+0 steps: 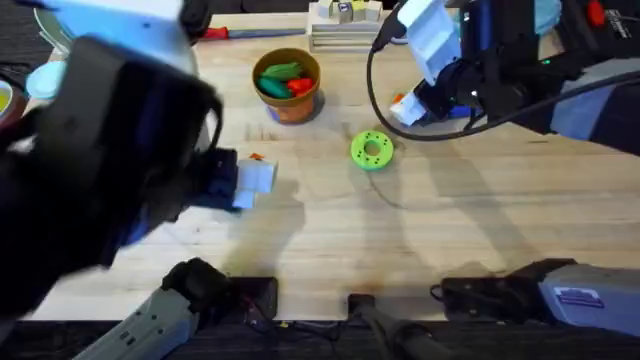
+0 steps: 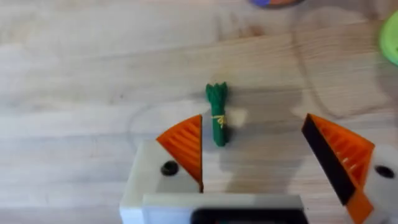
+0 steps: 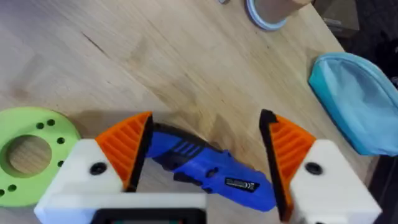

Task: Pick up the gripper from the table and insert it into the empty holder that is missing its gripper. Then pick up a screw, insert it into the mounting hole, and use the screwdriver to tighten it. Finally, clean up the table by picking up the vegetable and placing it into the bucket.

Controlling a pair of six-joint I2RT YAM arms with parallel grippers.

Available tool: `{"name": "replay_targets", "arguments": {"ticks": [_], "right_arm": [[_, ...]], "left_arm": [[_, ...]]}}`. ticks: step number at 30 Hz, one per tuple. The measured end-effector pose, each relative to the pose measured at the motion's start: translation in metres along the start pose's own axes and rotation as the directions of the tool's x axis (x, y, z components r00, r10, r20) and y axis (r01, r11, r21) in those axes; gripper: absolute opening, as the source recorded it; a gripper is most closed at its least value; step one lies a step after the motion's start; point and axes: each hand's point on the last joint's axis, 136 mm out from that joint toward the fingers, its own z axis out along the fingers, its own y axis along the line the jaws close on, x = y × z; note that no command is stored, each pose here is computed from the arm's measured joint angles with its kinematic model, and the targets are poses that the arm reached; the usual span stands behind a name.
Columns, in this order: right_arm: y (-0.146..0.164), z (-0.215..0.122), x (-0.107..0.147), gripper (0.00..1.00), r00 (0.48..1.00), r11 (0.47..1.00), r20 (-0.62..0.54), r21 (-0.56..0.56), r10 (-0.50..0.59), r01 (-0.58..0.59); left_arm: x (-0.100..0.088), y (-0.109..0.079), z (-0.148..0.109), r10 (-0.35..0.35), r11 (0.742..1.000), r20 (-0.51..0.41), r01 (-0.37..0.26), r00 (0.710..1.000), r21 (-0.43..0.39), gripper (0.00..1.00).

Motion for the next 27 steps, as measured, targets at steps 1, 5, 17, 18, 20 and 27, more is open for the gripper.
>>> {"name": "replay_targets", "arguments": {"ticks": [1,5,17,18,20,27], "right_arm": [[0.000,0.000,0.000,0.992,1.000,1.000,0.000,0.000,0.000,0.000],[0.000,0.000,0.000,0.994,1.000,1.000,0.000,0.000,0.000,0.000],[0.000,0.000,0.000,0.992,1.000,1.000,-0.001,0.000,0.000,0.000],[0.000,0.000,0.000,0.992,1.000,1.000,-0.001,-0.001,0.000,0.000],[0.000,0.000,0.000,0.992,1.000,1.000,-0.002,-0.001,0.000,0.000],[0.000,0.000,0.000,0.993,1.000,1.000,-0.002,-0.001,0.000,0.000]], "left_arm": [[0.002,0.002,0.005,-0.025,1.000,-0.040,0.024,0.999,-0.018,0.990],[0.010,0.010,0.024,-0.126,0.992,-0.168,0.121,0.978,-0.036,0.990],[0.026,0.031,0.056,-0.245,0.968,-0.373,0.248,0.895,-0.041,0.993],[0.025,0.030,0.056,-0.224,0.973,-0.372,0.230,0.901,-0.029,0.993],[0.024,0.029,0.057,-0.184,0.981,-0.370,0.195,0.911,-0.008,0.993],[0.020,0.027,0.058,-0.122,0.989,-0.355,0.142,0.927,0.031,0.994]]}}
